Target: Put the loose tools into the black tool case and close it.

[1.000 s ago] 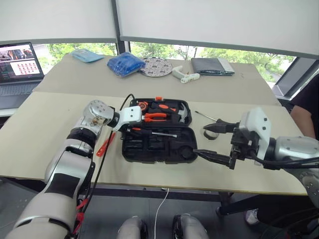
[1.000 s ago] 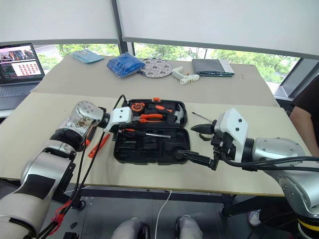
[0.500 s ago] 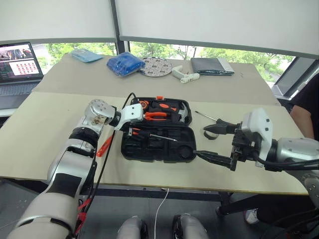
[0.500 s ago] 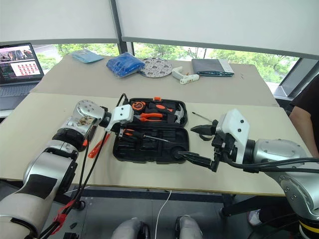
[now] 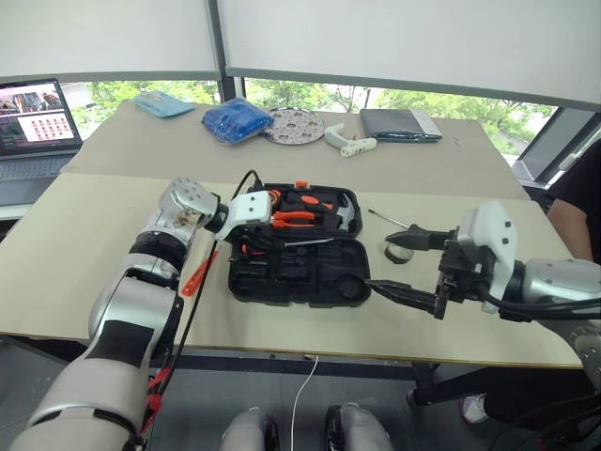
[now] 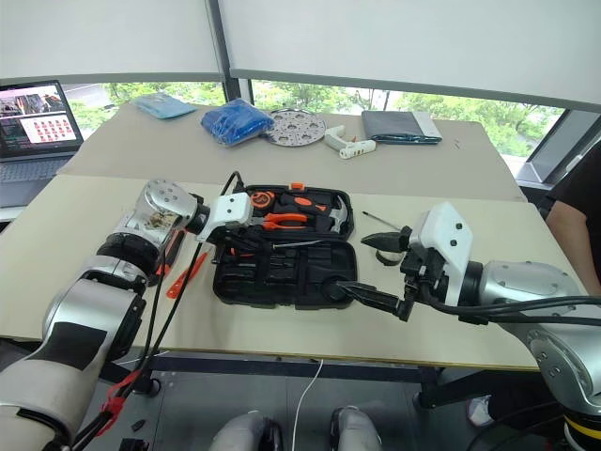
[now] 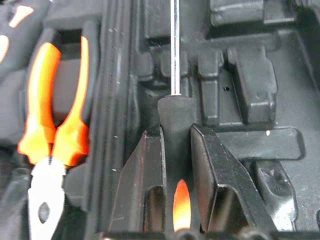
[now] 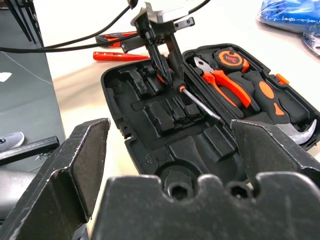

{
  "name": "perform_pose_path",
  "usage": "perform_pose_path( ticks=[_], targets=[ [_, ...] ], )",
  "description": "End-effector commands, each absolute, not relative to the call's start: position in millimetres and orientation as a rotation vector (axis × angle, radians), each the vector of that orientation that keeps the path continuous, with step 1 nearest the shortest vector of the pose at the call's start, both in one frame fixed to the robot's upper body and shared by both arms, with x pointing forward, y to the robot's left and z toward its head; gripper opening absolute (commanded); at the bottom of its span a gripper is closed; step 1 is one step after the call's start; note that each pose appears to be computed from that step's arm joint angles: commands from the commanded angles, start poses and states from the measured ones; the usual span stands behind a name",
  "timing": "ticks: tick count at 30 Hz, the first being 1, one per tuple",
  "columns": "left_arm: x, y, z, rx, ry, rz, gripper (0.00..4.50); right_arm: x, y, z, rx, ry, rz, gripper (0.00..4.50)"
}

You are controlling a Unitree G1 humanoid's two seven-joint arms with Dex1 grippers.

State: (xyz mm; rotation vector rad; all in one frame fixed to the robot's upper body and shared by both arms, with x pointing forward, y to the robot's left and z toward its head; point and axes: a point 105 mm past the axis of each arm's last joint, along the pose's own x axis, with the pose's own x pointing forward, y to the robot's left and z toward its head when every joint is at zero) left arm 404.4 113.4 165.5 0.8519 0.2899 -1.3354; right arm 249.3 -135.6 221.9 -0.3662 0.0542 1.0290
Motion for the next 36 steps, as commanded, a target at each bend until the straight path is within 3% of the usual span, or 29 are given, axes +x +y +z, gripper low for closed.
perform_pose_path(
  ticks=[1, 11, 13, 16, 20, 23, 33, 36],
  targets=[
    [411.9, 107.2, 179.9, 0.899, 0.245, -1.289, 0.30, 247.1, -137.4, 231.4, -0.381, 0.011, 1.015, 4.50],
    [412.5, 96.3, 170.2, 0.948, 0.244, -1.300, 0.30, 247.4, -138.7, 231.7, -0.381, 0.009, 1.000, 4.50],
    [413.5, 94.5, 171.7, 0.936, 0.238, -1.294, 1.30, 247.1, -138.7, 231.7, -0.380, 0.009, 0.998, 4.50],
    [412.9, 90.2, 179.4, 0.896, 0.220, -1.307, 2.18, 246.0, -138.4, 231.1, -0.377, 0.011, 0.999, 4.50],
    [409.5, 81.4, 194.5, 0.825, 0.180, -1.345, 3.77, 244.6, -137.9, 230.1, -0.370, 0.012, 1.003, 4.50],
    [407.6, 78.9, 198.3, 0.813, 0.157, -1.360, 3.96, 244.5, -137.8, 230.1, -0.366, 0.011, 1.004, 4.50],
    [410.0, 89.4, 177.9, 0.835, 0.215, -1.326, 0.23, 259.2, -153.4, 226.1, -0.374, 0.035, 0.941, 4.50],
    [408.0, 91.6, 165.1, 0.864, 0.260, -1.337, 0.04, 265.6, -160.1, 222.2, -0.371, 0.045, 0.908, 4.50]
  ],
)
